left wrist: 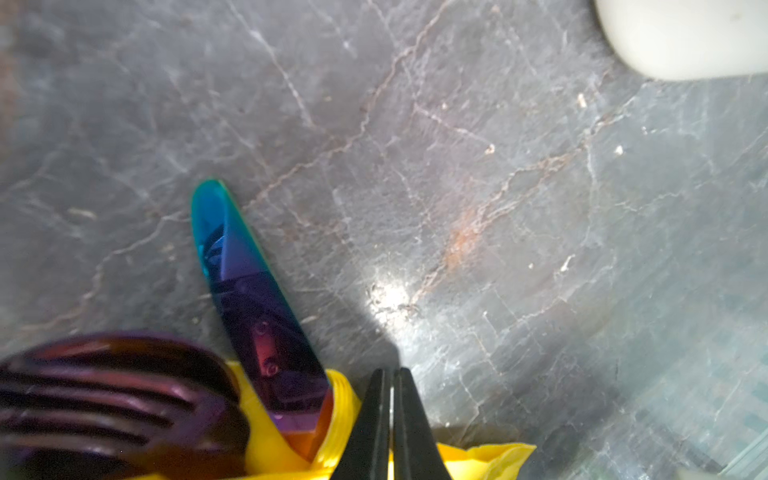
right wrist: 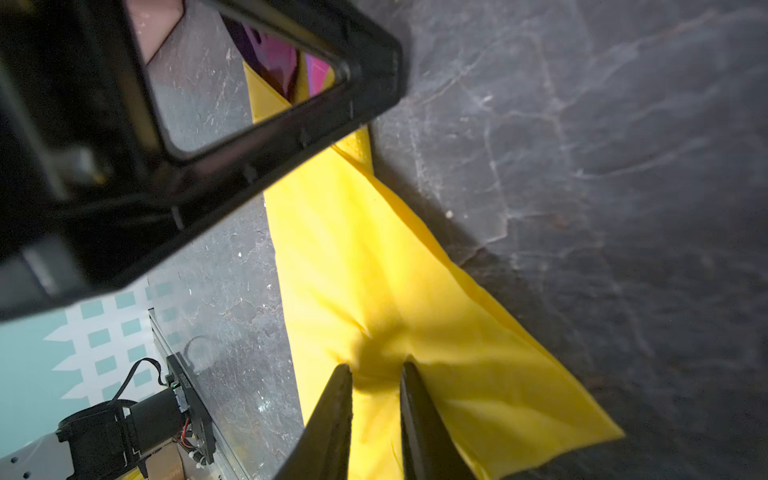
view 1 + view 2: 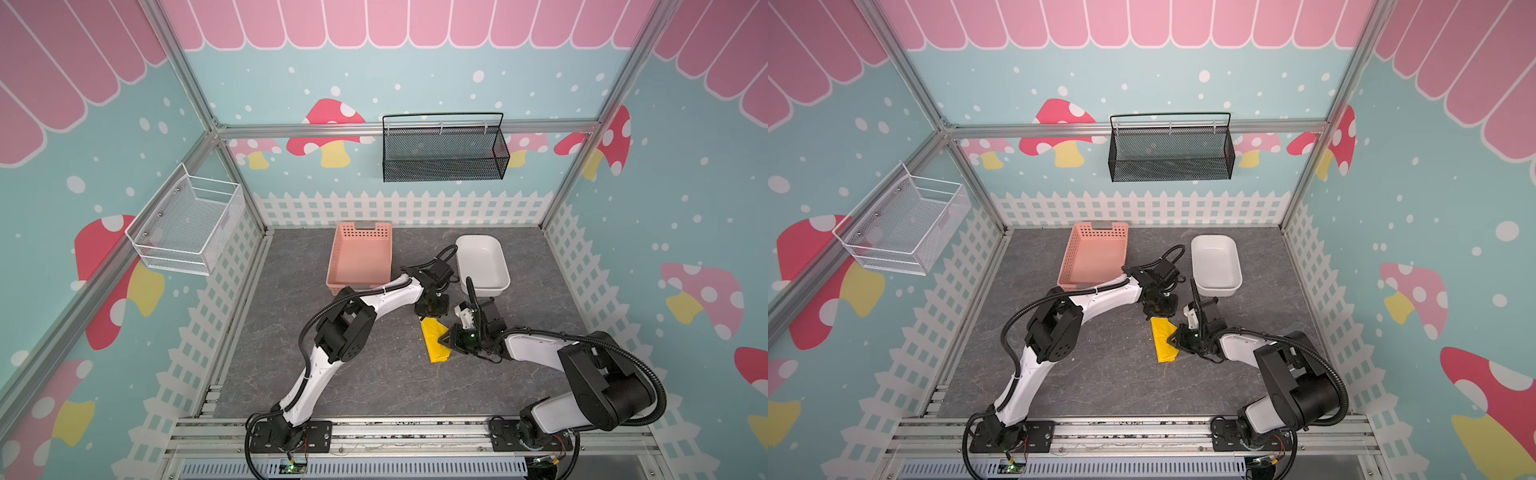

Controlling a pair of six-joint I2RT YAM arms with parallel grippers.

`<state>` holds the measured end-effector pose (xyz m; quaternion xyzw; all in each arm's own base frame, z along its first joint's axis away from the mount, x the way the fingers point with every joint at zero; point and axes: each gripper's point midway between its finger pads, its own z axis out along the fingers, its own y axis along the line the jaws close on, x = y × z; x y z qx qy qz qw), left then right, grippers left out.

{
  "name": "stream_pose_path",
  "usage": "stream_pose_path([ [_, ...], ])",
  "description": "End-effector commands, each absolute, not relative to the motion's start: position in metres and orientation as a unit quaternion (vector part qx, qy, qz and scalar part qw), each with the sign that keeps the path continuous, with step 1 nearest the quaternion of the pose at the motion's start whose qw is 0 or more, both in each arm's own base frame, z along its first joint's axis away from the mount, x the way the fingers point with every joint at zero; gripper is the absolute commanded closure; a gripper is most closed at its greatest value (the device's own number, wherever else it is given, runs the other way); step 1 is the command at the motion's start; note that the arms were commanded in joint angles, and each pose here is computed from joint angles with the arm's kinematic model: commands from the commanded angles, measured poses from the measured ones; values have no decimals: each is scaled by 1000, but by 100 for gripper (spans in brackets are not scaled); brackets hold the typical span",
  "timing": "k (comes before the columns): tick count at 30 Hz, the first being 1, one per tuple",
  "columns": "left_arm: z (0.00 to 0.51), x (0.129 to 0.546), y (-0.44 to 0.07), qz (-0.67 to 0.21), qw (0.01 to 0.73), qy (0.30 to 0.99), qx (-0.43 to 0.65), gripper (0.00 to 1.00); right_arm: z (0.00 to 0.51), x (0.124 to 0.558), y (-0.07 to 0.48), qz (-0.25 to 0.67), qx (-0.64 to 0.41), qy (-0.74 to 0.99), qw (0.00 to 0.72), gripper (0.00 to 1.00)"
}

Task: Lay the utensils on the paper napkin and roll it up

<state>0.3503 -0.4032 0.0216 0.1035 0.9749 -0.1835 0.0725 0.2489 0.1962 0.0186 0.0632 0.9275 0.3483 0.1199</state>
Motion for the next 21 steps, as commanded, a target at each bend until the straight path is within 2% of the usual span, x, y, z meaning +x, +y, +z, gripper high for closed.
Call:
stream_pose_path([
  [1,3,337,-375,-126,55,985,106,91,-43,186,150,226,135,965,12,76],
  [21,2,333,-341,-98,59,990,87,91,-56,171,139,203,153,967,-3,75],
])
